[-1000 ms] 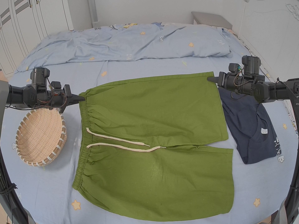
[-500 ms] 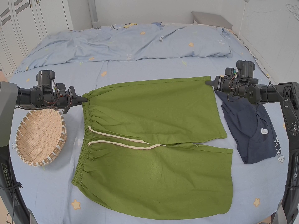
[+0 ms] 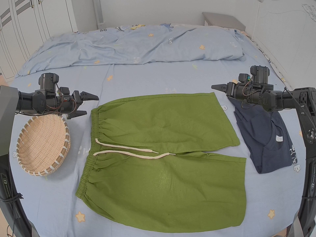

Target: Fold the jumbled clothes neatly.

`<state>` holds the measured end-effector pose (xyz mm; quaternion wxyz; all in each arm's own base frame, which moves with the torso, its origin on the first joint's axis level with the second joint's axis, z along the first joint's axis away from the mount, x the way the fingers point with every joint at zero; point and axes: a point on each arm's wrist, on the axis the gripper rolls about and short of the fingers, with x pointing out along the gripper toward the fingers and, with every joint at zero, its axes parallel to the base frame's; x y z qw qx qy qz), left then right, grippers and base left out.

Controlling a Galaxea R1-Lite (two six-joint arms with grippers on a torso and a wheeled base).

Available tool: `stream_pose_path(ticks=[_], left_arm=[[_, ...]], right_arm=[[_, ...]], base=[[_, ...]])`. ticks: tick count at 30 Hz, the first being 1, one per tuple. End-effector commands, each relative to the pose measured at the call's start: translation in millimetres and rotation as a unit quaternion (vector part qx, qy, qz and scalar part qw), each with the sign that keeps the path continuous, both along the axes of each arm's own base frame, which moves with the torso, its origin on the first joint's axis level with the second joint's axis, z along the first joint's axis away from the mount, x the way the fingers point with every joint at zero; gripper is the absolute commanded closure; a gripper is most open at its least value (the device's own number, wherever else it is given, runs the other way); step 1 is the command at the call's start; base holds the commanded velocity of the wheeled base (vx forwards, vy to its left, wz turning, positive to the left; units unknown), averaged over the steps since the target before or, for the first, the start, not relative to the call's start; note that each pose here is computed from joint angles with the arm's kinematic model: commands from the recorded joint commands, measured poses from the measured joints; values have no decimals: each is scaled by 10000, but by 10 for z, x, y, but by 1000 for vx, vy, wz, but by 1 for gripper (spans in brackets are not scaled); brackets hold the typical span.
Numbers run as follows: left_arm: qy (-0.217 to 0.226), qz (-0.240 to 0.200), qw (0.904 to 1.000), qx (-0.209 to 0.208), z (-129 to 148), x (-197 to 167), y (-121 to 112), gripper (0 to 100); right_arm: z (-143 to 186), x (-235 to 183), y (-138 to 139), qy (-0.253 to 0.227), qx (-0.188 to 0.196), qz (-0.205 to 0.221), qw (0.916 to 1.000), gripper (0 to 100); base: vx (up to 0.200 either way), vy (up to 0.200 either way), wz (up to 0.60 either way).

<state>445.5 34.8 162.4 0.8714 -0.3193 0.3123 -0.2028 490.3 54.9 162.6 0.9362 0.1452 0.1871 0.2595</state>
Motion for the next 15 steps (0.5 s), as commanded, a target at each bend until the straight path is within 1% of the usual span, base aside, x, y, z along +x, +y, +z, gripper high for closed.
stream_pose_path(ticks=[1, 2, 3, 4, 5, 6, 7, 9, 10, 11, 12, 14, 15], left_arm=[[-194, -25, 9998, 23, 323, -299, -61, 0], [-194, -25, 9998, 23, 332, -315, -63, 0], [-164, -32, 9999, 2, 411, -491, -81, 0], [-126, -46, 9999, -6, 427, -580, -97, 0], [-126, -46, 9999, -6, 427, -580, -97, 0], [15, -65, 10000, -16, 401, -774, -128, 0], [139, -119, 9998, -32, 357, -891, -167, 0], [379, -137, 9992, -51, 266, -1065, -194, 0], [379, -137, 9992, -51, 266, -1065, -194, 0], [614, -148, 9980, -89, 174, -1264, -207, 0], [743, -138, 9971, -108, 125, -1404, -210, 0], [901, -142, 9957, -135, 61, -1615, -226, 0], [909, -142, 9957, -136, 60, -1635, -228, 0]], right_arm=[[311, -341, -135, -43, 23, -115, 9999, 0], [311, -354, -136, -27, 22, -115, 9999, 0], [351, -561, -170, 106, 5, -136, 9999, 0], [368, -676, -210, 171, -3, -165, 9997, 0], [368, -676, -210, 171, -3, -165, 9997, 0], [385, -941, -266, 329, -1, -207, 9992, 0], [377, -1098, -296, 413, -2, -230, 9989, 0], [331, -1349, -333, 551, -18, -257, 9982, 0], [331, -1349, -333, 551, -18, -257, 9982, 0], [261, -1595, -351, 673, -9, -270, 9974, 0], [212, -1750, -354, 731, -3, -265, 9970, 0], [141, -1962, -360, 762, -5, -265, 9967, 0], [134, -1980, -361, 762, -5, -265, 9967, 0]], base=[[0, 0, 0], [0, 0, 0], [0, 0, 0], [0, 0, 0], [0, 0, 0], [0, 0, 0], [0, 0, 0], [0, 0, 0], [0, 0, 0], [0, 0, 0], [0, 0, 0], [0, 0, 0], [0, 0, 0]])
